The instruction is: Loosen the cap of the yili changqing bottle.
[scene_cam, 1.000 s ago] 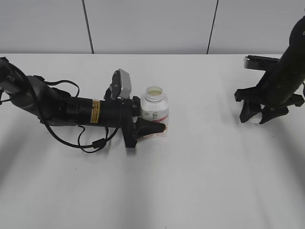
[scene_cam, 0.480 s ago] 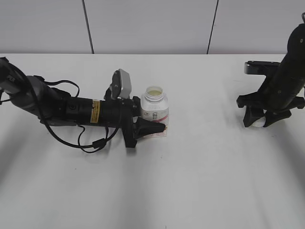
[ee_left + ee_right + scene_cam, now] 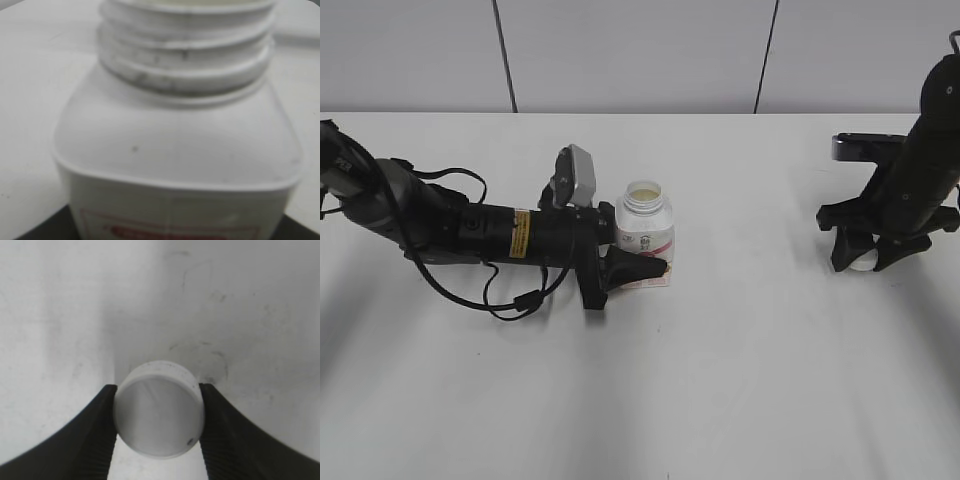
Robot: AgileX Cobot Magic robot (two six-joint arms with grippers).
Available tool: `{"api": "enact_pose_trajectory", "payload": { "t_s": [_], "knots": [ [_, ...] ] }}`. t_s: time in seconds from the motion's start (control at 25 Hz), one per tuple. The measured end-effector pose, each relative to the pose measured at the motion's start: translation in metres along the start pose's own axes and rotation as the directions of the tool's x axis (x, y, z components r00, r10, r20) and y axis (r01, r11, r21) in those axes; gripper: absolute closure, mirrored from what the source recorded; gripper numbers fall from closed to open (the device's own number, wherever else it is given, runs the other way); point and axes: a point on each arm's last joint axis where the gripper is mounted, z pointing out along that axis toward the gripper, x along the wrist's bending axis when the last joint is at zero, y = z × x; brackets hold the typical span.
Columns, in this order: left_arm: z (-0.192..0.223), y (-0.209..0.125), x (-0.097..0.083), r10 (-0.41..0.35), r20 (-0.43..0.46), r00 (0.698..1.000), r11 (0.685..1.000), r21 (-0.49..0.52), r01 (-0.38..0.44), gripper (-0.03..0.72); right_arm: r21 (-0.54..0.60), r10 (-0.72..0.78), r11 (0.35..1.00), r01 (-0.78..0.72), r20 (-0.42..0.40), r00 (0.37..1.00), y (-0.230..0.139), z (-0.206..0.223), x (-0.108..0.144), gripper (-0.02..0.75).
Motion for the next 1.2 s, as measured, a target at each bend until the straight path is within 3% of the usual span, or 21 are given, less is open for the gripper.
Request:
{"api": "enact_pose_trajectory", "payload": {
  "t_s": [0.16, 0.32, 0.44, 1.2],
  "knots": [
    [0.000, 0.000, 0.000, 0.000, 0.000, 1.000, 1.000, 0.000, 0.000, 0.315, 0.007, 0.000, 1.000, 0.000, -0.001, 1.000, -0.001, 0.000, 0.000, 0.335],
    [0.000, 0.000, 0.000, 0.000, 0.000, 1.000, 1.000, 0.000, 0.000, 0.315, 0.011, 0.000, 1.000, 0.000, -0.001, 1.000, -0.001, 0.000, 0.000, 0.214],
    [0.000, 0.000, 0.000, 0.000, 0.000, 1.000, 1.000, 0.000, 0.000, 0.315, 0.011, 0.002, 1.000, -0.002, -0.001, 1.000, -0.001, 0.000, 0.000, 0.170],
    [0.000, 0.000, 0.000, 0.000, 0.002, 1.000, 1.000, -0.005, 0.000, 0.315, -0.008, 0.020, 1.000, -0.020, -0.031, 0.999, 0.000, -0.034, 0.007, 0.158]
  ]
}}
